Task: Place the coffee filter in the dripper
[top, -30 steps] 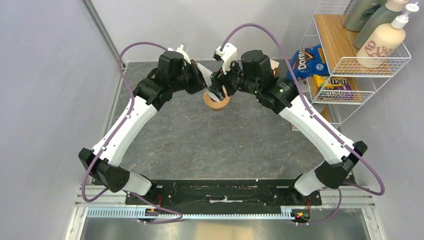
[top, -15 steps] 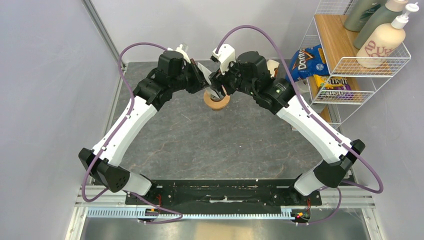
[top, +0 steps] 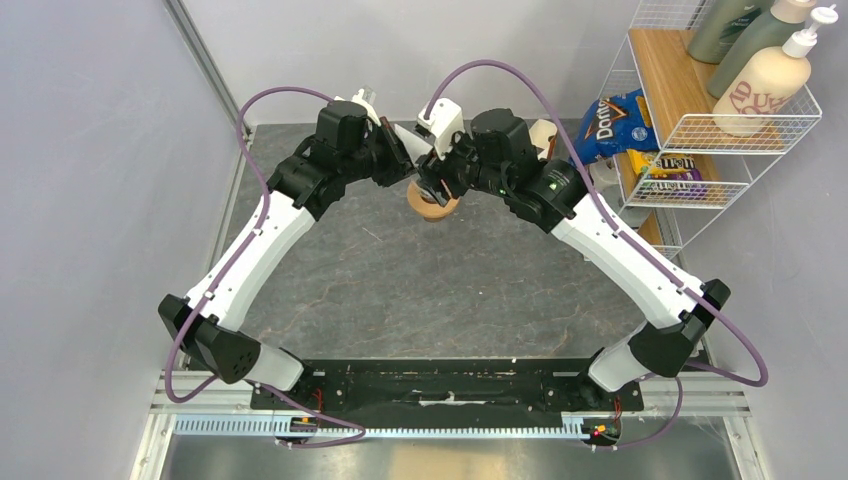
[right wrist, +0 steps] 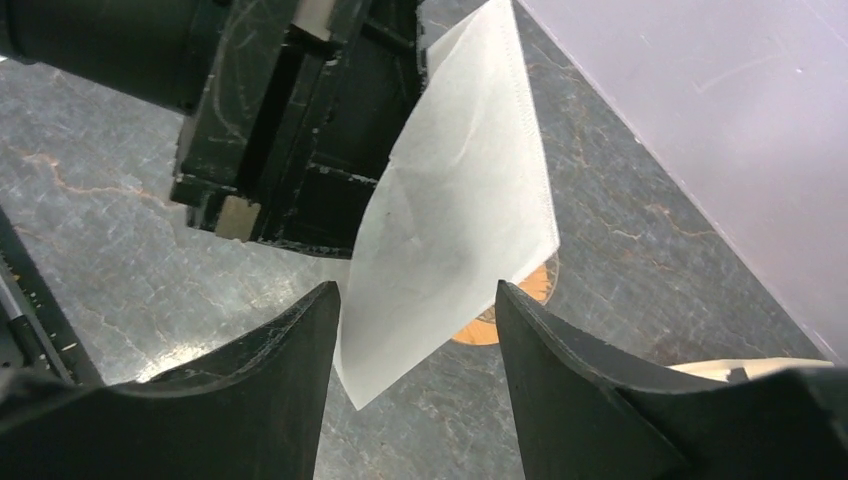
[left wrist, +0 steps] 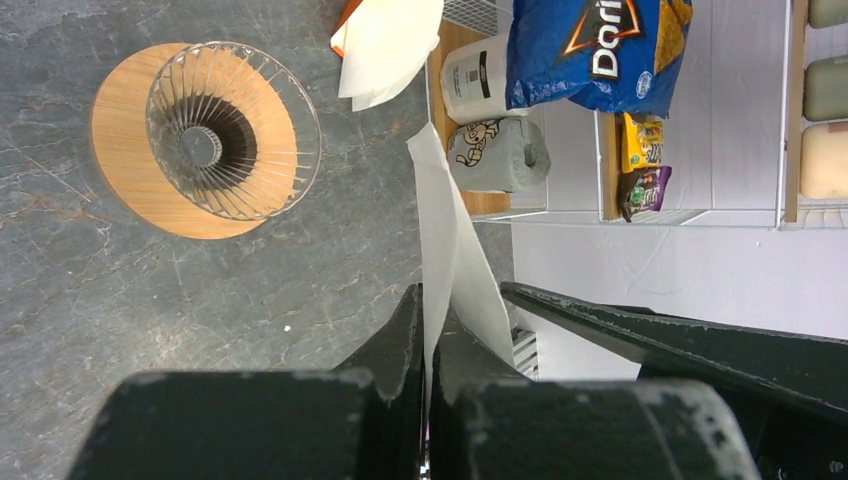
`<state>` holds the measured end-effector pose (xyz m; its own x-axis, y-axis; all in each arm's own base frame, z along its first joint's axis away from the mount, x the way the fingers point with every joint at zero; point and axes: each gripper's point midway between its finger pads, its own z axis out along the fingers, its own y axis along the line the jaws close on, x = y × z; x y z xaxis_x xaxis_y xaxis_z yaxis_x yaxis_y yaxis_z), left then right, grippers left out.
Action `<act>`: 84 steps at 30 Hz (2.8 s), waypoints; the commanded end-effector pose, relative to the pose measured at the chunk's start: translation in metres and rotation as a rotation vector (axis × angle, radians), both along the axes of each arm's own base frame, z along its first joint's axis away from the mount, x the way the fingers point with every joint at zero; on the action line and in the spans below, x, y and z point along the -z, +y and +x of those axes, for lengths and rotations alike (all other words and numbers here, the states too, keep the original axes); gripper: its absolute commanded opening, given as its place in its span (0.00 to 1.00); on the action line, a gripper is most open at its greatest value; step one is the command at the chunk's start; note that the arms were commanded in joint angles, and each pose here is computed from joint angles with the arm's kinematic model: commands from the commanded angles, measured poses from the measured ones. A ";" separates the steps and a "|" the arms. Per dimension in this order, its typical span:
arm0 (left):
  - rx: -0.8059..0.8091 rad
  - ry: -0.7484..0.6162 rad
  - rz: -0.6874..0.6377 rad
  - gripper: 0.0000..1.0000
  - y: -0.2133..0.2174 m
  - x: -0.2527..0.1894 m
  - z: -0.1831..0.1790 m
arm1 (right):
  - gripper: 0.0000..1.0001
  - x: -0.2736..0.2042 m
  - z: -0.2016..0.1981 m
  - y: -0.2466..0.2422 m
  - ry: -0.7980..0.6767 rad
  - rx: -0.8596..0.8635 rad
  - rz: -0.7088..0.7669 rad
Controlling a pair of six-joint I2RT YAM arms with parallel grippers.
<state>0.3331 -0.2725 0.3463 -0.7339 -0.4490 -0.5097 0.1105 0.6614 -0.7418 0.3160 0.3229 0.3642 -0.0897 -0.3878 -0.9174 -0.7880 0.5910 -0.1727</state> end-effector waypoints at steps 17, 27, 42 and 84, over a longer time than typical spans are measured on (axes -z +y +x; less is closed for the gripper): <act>0.001 -0.047 -0.025 0.02 0.000 -0.011 0.003 | 0.26 -0.035 0.030 -0.023 -0.137 0.221 0.057; 0.021 -0.099 0.026 0.20 0.006 -0.010 -0.001 | 0.00 -0.036 0.025 -0.023 -0.144 0.198 0.059; 0.008 -0.207 0.196 0.56 0.029 -0.012 0.012 | 0.00 -0.032 0.005 -0.022 -0.200 0.051 -0.001; -0.106 -0.114 0.069 0.02 0.022 0.006 0.025 | 0.00 -0.036 0.032 -0.014 -0.202 0.347 0.086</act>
<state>0.3620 -0.2465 0.3162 -0.6447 -0.4494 -0.6184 0.0736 0.7687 -0.6354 0.3464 0.3065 0.3769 -0.0448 -0.3690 -0.9284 -0.5053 0.8100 -0.2976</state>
